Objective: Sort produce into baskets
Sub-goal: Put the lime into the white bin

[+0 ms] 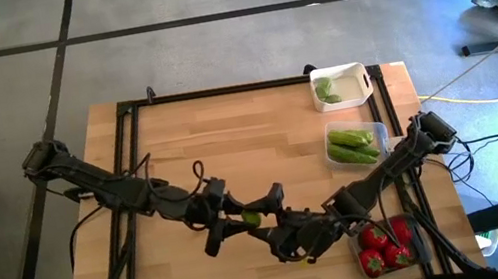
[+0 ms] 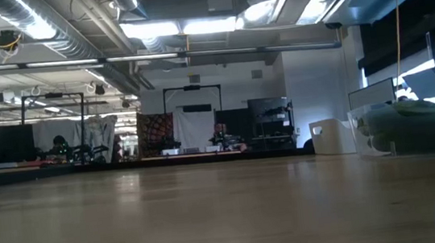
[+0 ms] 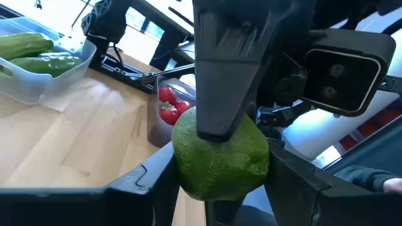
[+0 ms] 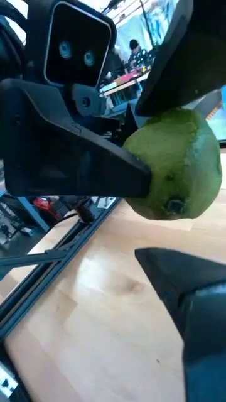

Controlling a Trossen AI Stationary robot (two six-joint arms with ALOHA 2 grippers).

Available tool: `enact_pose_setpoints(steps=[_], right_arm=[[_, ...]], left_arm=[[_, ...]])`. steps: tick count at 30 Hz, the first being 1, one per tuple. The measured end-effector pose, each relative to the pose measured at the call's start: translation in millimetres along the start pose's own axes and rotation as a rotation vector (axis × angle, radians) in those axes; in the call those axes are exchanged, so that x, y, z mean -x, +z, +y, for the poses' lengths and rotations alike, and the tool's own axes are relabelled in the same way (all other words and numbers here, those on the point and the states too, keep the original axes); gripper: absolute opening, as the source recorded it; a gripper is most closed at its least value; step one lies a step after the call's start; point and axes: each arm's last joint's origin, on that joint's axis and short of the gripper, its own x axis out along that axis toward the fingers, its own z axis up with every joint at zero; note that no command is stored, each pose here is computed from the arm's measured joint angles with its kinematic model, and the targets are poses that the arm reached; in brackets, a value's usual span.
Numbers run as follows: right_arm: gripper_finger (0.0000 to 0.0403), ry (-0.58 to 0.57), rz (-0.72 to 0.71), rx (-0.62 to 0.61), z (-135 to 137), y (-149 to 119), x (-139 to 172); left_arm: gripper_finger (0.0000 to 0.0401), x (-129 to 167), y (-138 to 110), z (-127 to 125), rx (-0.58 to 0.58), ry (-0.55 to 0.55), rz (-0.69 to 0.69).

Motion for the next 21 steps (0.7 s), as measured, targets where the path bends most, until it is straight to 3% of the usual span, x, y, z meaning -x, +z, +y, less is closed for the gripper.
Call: enact_pose_setpoints(steps=[11, 14, 21], right_arm=[[0.0151, -0.005, 0.006, 0.001, -0.7, -0.2, 0.5], [0.0137, -0.003, 0.008, 0.003, -0.6, -0.6, 0.4], [0.0152, 0.0, 0.012, -0.003, 0.0, -1.0, 0.4]], left_arm=[[0.0214, -0.7, 0.9, 2.8, -0.027, 0.009, 0.005], [0.0239, -0.9, 1.9, 3.9, -0.025, 0.015, -0.001], [0.0303, 4.1, 6.6, 6.6, -0.019, 0.039, -0.005]])
